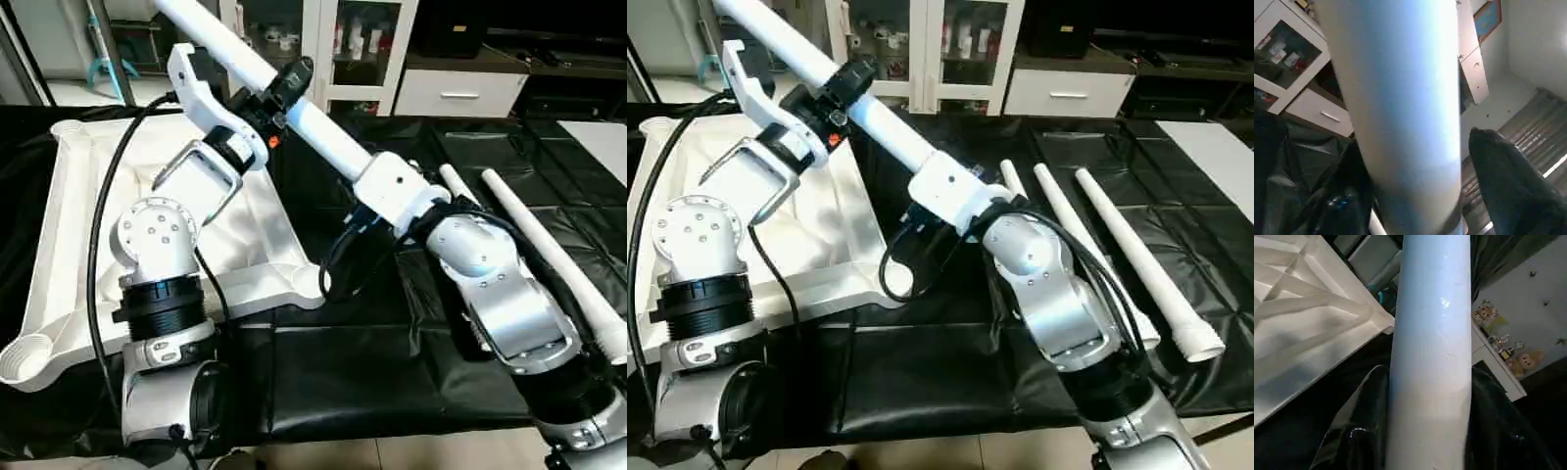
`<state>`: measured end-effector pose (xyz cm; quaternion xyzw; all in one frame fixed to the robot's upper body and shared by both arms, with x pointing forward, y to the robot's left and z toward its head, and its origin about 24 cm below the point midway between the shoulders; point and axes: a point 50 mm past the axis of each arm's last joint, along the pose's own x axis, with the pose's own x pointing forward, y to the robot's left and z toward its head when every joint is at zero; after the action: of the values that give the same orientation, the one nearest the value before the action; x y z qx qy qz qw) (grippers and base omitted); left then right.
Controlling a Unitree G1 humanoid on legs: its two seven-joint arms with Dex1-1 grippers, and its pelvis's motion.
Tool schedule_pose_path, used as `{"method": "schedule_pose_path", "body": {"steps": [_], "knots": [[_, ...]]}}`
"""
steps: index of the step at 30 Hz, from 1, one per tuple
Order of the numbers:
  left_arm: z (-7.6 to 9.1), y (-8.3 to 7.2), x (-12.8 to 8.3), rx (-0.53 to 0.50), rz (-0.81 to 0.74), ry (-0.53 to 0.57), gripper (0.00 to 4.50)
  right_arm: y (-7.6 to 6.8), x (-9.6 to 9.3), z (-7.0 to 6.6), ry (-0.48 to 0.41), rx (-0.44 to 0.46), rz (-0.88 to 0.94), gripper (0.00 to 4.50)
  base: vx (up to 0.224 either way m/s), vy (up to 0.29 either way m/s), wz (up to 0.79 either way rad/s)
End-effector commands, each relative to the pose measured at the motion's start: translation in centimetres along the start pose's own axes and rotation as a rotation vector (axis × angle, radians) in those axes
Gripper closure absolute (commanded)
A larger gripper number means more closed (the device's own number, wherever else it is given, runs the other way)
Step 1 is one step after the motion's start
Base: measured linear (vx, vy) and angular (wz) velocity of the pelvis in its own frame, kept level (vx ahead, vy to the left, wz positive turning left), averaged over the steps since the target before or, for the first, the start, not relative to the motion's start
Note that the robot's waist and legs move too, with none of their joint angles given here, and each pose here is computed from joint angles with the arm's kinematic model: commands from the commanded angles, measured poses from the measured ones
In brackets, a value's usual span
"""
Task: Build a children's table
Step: Move to table
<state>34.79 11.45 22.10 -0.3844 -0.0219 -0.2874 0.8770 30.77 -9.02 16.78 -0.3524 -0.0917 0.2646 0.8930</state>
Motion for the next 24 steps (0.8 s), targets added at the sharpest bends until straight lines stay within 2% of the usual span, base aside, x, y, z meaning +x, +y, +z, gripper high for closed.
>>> {"method": "schedule_pose_path", "body": {"steps": [1,2,7,13,15,19,20,21,23,24], "knots": [[0.0,-0.5,0.3,-0.004,-0.014,0.003,1.80,-0.4,0.1,0.4,-0.015,-0.030,-0.020,2.66,0.000,0.000,0.00],[0.1,-0.5,0.2,-0.006,-0.016,0.002,2.03,-0.4,0.2,0.4,-0.015,-0.033,-0.020,2.66,0.000,0.000,0.00],[0.1,-0.5,0.2,-0.013,-0.009,-0.005,2.47,-0.4,0.2,0.3,-0.013,-0.045,-0.026,2.66,0.000,0.000,0.00],[0.2,-0.5,0.2,-0.019,-0.001,-0.005,2.67,-0.5,0.4,0.2,-0.019,-0.048,-0.027,2.66,0.000,0.000,0.00],[0.2,-0.4,0.2,-0.017,-0.001,-0.005,2.70,-0.4,0.3,0.2,-0.026,-0.006,-0.023,1.96,0.000,0.000,0.00],[0.4,-0.3,0.2,-0.009,0.006,-0.010,2.73,-0.3,0.3,0.3,-0.041,0.035,-0.013,1.77,0.000,0.000,0.00],[0.4,-0.3,0.1,-0.004,0.006,-0.011,2.74,-0.3,0.2,0.5,-0.055,0.062,-0.001,1.63,0.000,0.000,0.00],[0.6,-0.2,0.0,0.036,0.002,-0.001,2.76,-0.3,-0.1,0.9,-0.091,0.170,0.026,1.53,0.000,0.000,0.00],[0.6,-0.2,0.0,0.062,-0.007,0.008,2.76,-0.4,-0.3,1.1,-0.114,0.236,0.042,1.52,0.000,0.000,0.00],[0.7,-0.4,-0.2,0.113,-0.056,0.038,2.76,-0.9,-0.9,1.5,-0.156,0.324,0.088,1.43,0.000,0.000,0.00]]}}
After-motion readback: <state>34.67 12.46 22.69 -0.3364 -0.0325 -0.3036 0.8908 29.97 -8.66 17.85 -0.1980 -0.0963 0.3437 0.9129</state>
